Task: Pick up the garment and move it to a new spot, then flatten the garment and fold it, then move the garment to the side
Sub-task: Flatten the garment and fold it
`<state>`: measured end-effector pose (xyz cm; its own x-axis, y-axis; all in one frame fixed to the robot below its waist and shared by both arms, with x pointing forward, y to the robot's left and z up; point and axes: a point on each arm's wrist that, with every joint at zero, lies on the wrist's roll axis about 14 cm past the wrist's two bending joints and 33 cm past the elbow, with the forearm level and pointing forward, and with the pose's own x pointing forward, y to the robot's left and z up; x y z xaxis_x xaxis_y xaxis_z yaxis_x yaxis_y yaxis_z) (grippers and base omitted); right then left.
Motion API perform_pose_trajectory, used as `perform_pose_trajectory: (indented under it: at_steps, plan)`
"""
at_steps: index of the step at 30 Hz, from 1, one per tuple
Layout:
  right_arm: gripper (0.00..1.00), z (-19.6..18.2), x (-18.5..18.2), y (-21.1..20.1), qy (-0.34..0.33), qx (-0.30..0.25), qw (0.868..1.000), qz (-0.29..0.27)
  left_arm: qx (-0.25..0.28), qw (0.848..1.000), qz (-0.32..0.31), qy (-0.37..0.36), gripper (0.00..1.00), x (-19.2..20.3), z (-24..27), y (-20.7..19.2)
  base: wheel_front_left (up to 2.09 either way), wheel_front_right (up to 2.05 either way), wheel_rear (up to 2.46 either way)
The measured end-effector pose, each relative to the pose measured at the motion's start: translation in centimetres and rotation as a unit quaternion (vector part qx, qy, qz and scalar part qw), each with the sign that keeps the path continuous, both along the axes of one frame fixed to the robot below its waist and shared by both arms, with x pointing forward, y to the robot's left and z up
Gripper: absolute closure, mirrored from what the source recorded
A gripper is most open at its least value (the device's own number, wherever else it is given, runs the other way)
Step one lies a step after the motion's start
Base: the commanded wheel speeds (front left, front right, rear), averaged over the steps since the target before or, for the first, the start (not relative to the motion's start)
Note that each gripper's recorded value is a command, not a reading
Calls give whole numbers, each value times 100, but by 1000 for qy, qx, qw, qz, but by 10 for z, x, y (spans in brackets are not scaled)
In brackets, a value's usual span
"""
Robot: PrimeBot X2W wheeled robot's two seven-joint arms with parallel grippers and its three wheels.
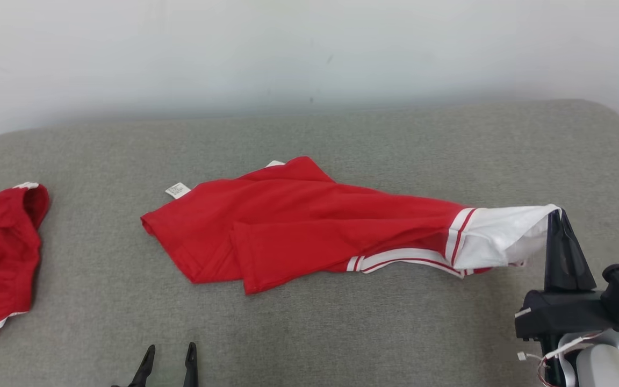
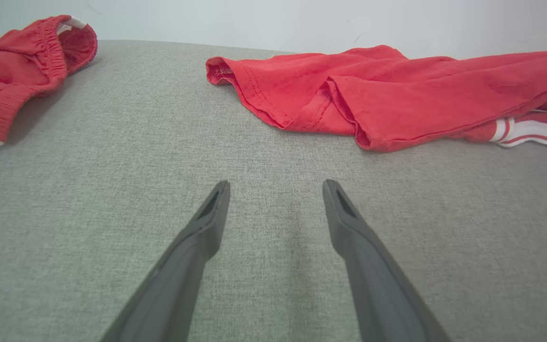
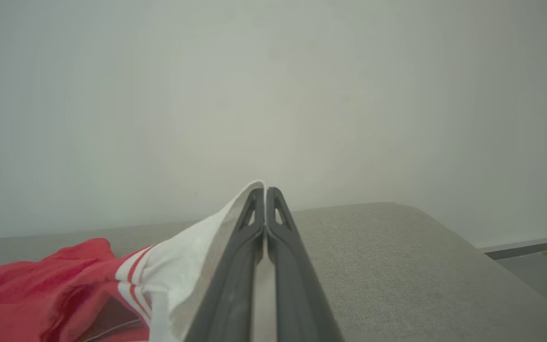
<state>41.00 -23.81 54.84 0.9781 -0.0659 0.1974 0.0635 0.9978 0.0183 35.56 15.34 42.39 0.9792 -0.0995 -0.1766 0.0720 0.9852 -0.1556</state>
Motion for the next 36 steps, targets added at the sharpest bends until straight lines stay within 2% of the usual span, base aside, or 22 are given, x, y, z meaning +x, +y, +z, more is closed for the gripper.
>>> perform_pose_trajectory:
  at_steps: [3, 5, 9, 10, 11, 12, 13, 24, 36]
  plan:
    - [100, -6, -8, -8, 12, -15, 1000, -7, -1, 1000, -7, -4, 0, 2, 2, -4, 0, 0, 0]
    - [95, -13, -12, -11, 23, -17, 1000, -10, -1, 1000, -9, -3, 0, 2, 2, -6, 0, 0, 0]
    - [93, -22, -11, -5, 37, -23, 999, 0, -1, 1000, -9, 3, 0, 2, -2, -6, 0, 0, 0]
    - [87, -26, -10, 2, 44, -25, 999, 11, -1, 1000, -10, 5, 0, 2, -3, -6, 0, 0, 0]
    - [69, -26, -10, 2, 44, -25, 999, 11, -1, 1000, -10, 5, 0, 2, -3, -6, 0, 0, 0]
    - [26, -35, -11, 7, 58, -30, 998, 20, -2, 1000, -10, 6, 0, 2, -4, -6, 0, 0, 0]
    - [0, -47, -14, 10, 76, -34, 996, 26, -2, 1000, -10, 7, 0, 2, -4, -6, 0, 0, 0]
    - [0, -102, -44, -4, 162, -21, 987, 4, -3, 1000, -12, 8, 0, 4, -5, -7, 0, 0, 0]
    - [0, -111, -22, 1, 169, -18, 985, 7, -29, 998, -56, -14, 0, 55, 5, -40, 0, 0, 0]
